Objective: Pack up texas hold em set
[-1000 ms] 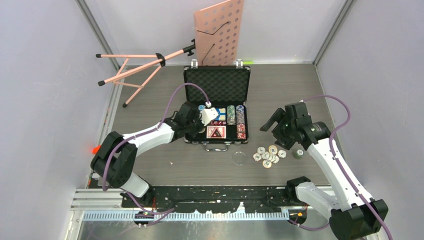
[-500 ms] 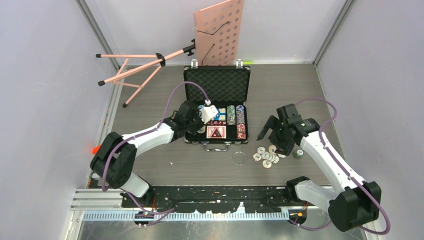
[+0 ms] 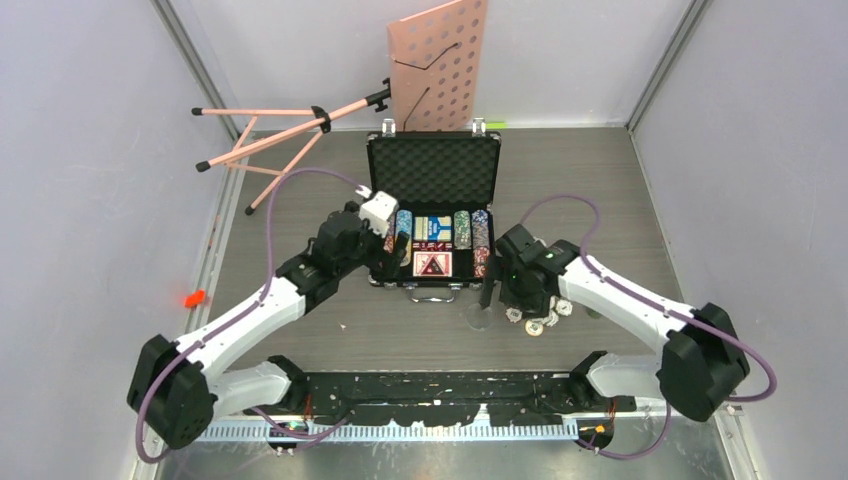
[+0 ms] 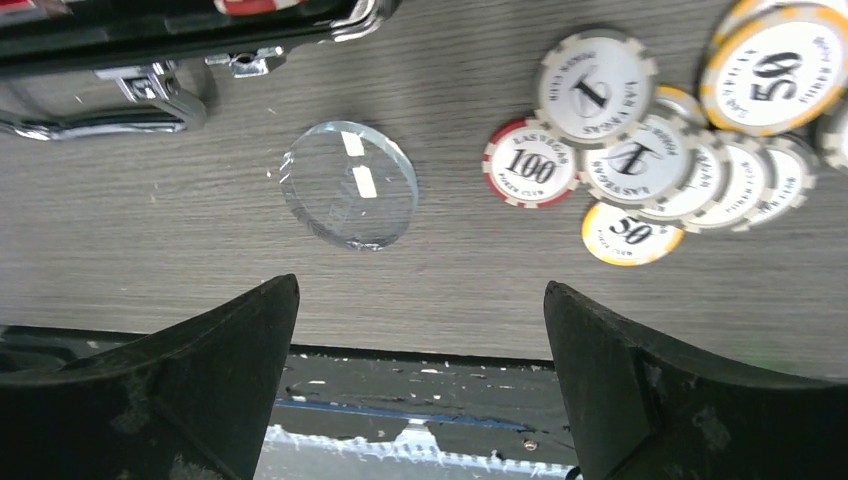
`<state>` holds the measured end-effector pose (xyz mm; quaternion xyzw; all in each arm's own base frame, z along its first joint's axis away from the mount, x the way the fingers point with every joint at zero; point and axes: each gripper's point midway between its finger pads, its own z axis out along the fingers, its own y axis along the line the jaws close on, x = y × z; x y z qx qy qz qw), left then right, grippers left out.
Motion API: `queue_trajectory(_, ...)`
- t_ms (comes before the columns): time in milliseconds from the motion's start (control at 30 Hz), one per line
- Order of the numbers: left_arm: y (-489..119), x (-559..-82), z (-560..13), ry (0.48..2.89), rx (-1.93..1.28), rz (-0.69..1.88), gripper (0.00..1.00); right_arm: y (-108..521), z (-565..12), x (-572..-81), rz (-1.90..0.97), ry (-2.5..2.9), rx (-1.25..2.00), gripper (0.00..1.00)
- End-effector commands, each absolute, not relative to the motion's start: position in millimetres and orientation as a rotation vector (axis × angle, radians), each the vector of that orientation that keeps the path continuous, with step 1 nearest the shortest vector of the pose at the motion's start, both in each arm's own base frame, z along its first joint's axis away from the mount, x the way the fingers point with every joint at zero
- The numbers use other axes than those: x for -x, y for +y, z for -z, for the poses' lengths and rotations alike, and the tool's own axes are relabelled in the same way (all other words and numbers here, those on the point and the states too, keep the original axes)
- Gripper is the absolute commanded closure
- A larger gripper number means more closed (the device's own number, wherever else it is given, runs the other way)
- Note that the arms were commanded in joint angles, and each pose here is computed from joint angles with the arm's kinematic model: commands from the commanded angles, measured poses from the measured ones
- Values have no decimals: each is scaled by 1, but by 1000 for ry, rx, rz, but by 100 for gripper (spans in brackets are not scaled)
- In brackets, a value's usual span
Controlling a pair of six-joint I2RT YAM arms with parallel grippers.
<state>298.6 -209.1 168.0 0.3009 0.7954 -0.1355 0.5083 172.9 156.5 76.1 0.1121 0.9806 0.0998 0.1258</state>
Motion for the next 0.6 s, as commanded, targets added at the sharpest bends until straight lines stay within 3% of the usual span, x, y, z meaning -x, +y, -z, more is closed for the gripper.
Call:
queue_trajectory(0, -179, -288, -162, 2066, -233, 365, 0, 179, -71, -185, -267, 2809, -177, 1)
queue_trajectory(267, -174, -256, -164, 2062, -140, 507, 0, 205, -53, -188, -192, 2785, -26, 1)
queue_trajectory(567, -152, -242, -150, 2066, -134, 440, 0, 214, -30, -189, -152, 2831, 37, 6)
